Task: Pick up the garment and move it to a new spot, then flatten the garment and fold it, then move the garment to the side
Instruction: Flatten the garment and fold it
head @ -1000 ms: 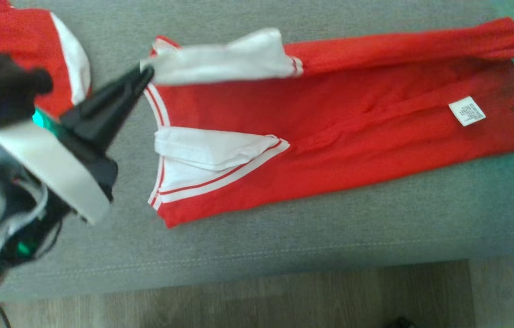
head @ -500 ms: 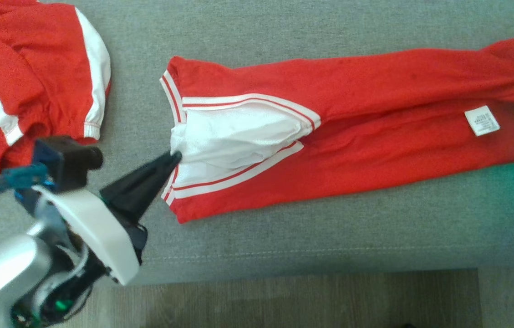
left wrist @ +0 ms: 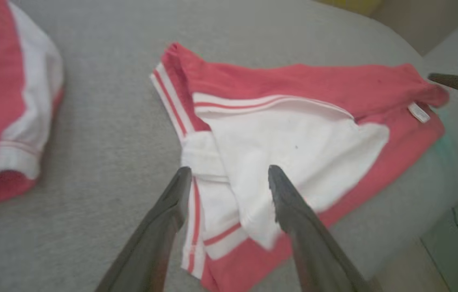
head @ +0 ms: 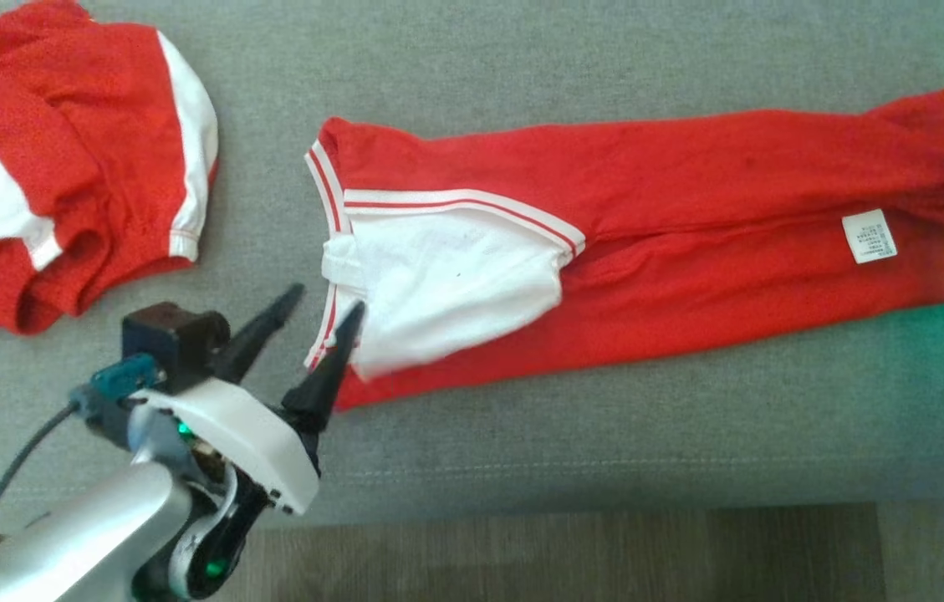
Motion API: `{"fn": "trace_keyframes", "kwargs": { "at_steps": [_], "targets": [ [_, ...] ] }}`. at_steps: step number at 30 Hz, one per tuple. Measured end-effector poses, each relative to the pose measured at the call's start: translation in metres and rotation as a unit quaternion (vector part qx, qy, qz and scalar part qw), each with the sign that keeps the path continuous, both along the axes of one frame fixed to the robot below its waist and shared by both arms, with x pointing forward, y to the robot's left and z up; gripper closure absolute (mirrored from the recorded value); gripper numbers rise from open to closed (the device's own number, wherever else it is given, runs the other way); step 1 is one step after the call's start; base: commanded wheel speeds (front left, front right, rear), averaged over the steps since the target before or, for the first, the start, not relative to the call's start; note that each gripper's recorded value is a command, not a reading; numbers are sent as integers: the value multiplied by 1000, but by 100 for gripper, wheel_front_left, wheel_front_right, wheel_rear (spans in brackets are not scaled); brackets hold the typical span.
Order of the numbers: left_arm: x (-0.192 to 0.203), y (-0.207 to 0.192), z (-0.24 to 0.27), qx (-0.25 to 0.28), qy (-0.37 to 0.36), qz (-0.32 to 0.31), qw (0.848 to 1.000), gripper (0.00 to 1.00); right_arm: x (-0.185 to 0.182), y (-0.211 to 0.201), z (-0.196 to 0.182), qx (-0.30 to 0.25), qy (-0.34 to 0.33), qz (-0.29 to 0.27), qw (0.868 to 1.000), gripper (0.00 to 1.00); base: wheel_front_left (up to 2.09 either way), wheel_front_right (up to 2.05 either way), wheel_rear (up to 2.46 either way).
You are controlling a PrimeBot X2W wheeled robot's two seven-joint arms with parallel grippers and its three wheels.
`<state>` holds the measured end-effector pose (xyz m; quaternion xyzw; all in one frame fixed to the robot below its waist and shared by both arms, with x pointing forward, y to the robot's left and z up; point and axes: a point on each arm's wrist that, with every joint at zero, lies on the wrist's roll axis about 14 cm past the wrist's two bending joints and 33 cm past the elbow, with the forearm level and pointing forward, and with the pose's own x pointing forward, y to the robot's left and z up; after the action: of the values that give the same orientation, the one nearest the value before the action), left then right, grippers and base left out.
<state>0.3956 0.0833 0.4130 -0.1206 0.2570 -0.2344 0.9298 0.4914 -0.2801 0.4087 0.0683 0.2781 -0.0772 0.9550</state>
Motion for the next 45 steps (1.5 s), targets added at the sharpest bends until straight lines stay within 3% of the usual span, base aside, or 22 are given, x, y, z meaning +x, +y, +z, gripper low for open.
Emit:
{"fn": "trace_keyframes", "kwargs": {
  "at_steps": [7,11,14,18,25,33,45],
  "targets": [
    [12,30,18,54,-90,123,987,0,-18,9,21,39,-74,-33,996,0,0,0,0],
    [16,40,41,85,-154,176,969,0,-18,5,39,68,-133,-67,986,0,0,0,0],
    [17,41,70,87,-213,207,951,0,-20,0,35,74,-140,-85,984,0,0,0,0],
    [-1,47,81,103,-242,237,935,0,-21,4,19,72,-125,-96,985,0,0,0,0],
    [-32,57,76,117,-236,259,929,0,-6,11,8,49,-92,-96,990,0,0,0,0],
    [-34,63,75,111,-231,274,927,0,-3,-2,-9,8,-38,-99,994,0,0,0,0],
    [-20,57,68,114,-237,261,929,0,-17,5,-45,-1,63,-70,996,0,0,0,0]
  ]
}}
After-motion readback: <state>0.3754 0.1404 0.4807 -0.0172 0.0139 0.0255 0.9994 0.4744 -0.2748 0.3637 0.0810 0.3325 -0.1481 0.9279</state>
